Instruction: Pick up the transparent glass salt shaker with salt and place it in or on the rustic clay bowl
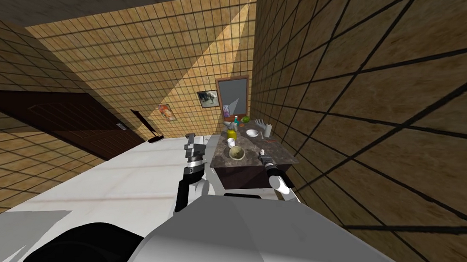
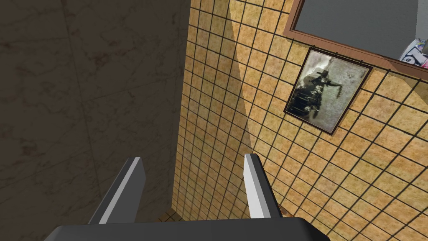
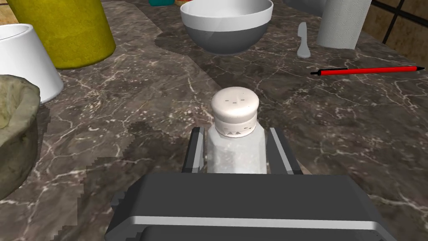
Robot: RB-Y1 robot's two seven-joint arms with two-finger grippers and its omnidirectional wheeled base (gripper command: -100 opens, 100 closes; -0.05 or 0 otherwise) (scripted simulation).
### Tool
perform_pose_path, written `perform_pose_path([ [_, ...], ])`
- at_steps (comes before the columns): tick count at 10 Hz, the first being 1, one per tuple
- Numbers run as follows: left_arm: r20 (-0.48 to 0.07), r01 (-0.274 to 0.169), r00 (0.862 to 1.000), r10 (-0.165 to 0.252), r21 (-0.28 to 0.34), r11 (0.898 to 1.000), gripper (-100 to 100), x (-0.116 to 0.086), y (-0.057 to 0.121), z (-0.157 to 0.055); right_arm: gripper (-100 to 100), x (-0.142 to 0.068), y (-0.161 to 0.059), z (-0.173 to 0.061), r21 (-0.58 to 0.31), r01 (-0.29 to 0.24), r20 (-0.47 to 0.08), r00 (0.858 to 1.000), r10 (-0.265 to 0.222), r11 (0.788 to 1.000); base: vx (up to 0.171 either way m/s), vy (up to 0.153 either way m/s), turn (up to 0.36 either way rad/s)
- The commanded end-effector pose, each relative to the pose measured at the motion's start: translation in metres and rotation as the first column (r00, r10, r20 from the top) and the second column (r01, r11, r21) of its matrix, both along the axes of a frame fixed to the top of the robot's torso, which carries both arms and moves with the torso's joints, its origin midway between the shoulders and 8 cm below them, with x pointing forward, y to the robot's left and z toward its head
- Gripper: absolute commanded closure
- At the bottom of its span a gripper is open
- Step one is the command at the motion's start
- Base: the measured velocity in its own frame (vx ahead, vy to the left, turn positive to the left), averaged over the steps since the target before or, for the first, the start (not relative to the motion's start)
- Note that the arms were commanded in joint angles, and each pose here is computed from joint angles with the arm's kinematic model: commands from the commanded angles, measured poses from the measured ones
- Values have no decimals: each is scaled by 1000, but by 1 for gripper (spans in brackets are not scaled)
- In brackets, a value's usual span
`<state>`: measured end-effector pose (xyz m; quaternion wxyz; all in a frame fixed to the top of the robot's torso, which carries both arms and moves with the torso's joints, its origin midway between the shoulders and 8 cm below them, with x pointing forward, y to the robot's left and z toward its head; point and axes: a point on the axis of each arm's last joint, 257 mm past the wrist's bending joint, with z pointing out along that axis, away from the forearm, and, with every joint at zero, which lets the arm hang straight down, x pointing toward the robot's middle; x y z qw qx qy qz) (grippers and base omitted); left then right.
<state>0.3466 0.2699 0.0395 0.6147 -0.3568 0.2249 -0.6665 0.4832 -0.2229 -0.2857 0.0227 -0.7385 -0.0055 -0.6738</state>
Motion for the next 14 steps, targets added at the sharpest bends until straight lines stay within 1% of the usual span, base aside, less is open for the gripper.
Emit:
perform_pose_path([
  [1,0,0,1000,0,0,1000,0,0,0,0,100,2,-7,7,25,3,1,1000,-3,1000,-65,190,-113],
  [4,0,0,1000,0,0,1000,0,0,0,0,100,5,-17,20,62,-1,3,1000,1,998,-35,151,-104],
  [8,0,0,1000,0,0,1000,0,0,0,0,100,6,-27,39,90,-30,6,1000,30,995,-12,184,-99],
  [14,0,0,1000,0,0,1000,0,0,0,0,100,6,-30,62,90,-86,9,996,85,992,-2,115,-58],
])
